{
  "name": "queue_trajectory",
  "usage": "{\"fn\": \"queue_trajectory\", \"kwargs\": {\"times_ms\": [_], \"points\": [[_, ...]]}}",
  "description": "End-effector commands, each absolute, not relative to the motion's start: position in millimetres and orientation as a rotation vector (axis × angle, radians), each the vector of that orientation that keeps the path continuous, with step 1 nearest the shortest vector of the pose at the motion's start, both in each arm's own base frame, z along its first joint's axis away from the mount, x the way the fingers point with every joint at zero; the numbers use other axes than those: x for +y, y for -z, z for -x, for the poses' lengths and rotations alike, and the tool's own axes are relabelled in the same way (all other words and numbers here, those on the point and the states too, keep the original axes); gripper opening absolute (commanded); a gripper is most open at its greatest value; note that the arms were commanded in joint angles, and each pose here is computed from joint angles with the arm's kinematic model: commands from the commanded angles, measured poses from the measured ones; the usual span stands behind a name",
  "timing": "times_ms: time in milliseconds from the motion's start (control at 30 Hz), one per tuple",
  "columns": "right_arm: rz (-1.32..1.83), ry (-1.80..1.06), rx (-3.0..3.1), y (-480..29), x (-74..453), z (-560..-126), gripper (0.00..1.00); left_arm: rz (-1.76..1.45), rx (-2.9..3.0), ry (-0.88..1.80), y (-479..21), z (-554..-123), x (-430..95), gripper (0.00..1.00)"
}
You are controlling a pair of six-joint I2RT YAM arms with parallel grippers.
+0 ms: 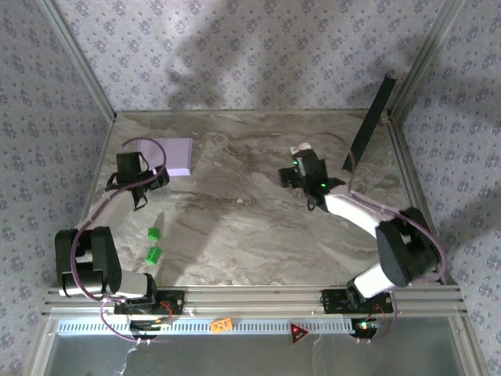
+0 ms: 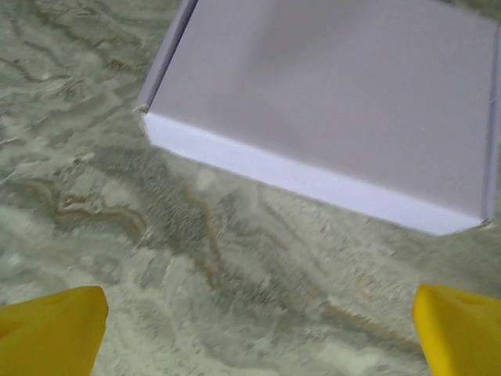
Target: Fold the paper box
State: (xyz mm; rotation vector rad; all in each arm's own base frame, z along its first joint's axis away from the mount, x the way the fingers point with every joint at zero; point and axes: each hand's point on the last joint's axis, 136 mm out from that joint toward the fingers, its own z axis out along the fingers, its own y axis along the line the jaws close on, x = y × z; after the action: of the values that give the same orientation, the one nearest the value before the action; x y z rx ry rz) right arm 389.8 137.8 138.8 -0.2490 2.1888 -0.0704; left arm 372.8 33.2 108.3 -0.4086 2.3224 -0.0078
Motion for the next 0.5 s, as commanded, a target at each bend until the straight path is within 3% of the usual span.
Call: {"fn": "queue_trajectory", "kwargs": {"times_ms": [0, 467], "points": [[0.173, 0.167, 2.164, -143, 89, -377, 0.99, 0.39, 2.208, -0.167, -119, -366, 54, 0.99], [-0.025, 0.203, 2.017, -104, -15, -374, 0.99, 0.265, 2.03, -0.075, -106, -377, 43, 1.0]]}}
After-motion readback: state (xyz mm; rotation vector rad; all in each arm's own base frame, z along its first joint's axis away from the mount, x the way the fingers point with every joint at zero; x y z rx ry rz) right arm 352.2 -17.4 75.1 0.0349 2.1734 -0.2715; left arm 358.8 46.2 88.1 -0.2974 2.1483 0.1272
